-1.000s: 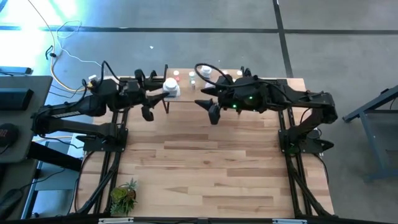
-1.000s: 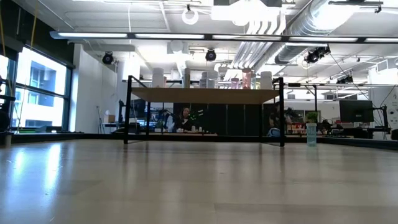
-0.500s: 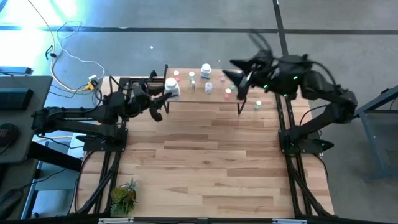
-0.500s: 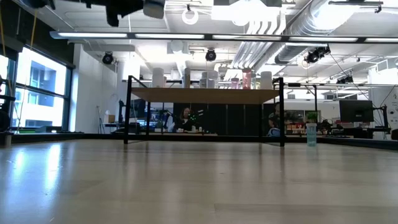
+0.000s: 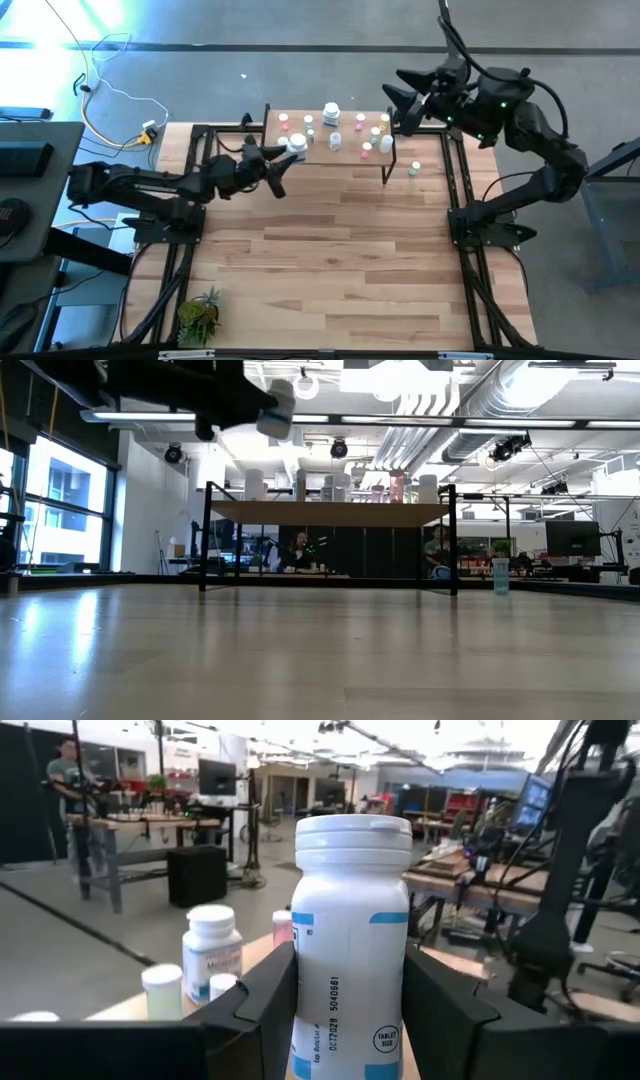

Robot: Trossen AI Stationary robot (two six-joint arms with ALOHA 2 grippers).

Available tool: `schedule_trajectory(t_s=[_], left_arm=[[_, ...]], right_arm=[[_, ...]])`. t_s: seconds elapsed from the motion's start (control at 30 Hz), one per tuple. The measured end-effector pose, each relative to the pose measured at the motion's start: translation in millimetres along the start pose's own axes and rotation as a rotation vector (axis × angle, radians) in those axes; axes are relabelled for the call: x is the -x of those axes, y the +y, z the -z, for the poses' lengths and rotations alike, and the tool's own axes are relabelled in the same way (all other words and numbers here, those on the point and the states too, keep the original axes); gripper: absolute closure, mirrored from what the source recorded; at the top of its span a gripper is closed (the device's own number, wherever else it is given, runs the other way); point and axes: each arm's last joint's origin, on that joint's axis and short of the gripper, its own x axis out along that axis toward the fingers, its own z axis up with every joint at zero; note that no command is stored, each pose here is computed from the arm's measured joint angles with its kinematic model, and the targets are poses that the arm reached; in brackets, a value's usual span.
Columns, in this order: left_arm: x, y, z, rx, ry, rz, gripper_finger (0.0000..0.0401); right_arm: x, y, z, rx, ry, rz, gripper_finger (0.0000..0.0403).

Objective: Pick and place medicine bottles onto shelf by color
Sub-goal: Put the white pill bottle on the shelf

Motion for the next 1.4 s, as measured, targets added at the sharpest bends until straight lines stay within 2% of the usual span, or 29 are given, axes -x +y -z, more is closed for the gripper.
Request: schedule_trajectory(t_s=[0.3,0.47,0.63,0.83,1.07,1.27,1.4], left_arm=[[-19.8,-8.1,25.7,0.067,0.009,-0.022,0.0261],[-18.5,-16.9,39.5,0.086,0.054,-0.02,0.0261],[-10.0,-16.7,51.6,0.128,0.031,-0.102,0.0261],[-9.1,-18.8,49.5,0.078,-0.012,-0.148,0.0261],[-16.7,-26.4,76.3,0.028,0.021,-0.214,0.0261],[-23.5,-27.4,83.4,-0.014,-0.09,-0.231,0.0261],[-29.5,-23.5,93.6,-0.031,-0.082,-0.244,0.0261]], right_arm=[[-4.3,-9.4,1.2,0.034,0.021,0.038,0.0157],[-5.1,-12.5,3.9,0.047,0.05,0.054,0.0157],[-5.2,-13.9,6.8,0.062,0.079,0.063,0.0157],[-6.6,-18.4,6.9,0.071,0.085,0.086,0.0157],[-8.9,-26.6,7.6,0.078,0.101,0.124,0.0157],[-10.3,-31.8,8.1,0.08,0.113,0.142,0.0157],[-11.0,-34.3,7.6,0.079,0.111,0.155,0.0157]])
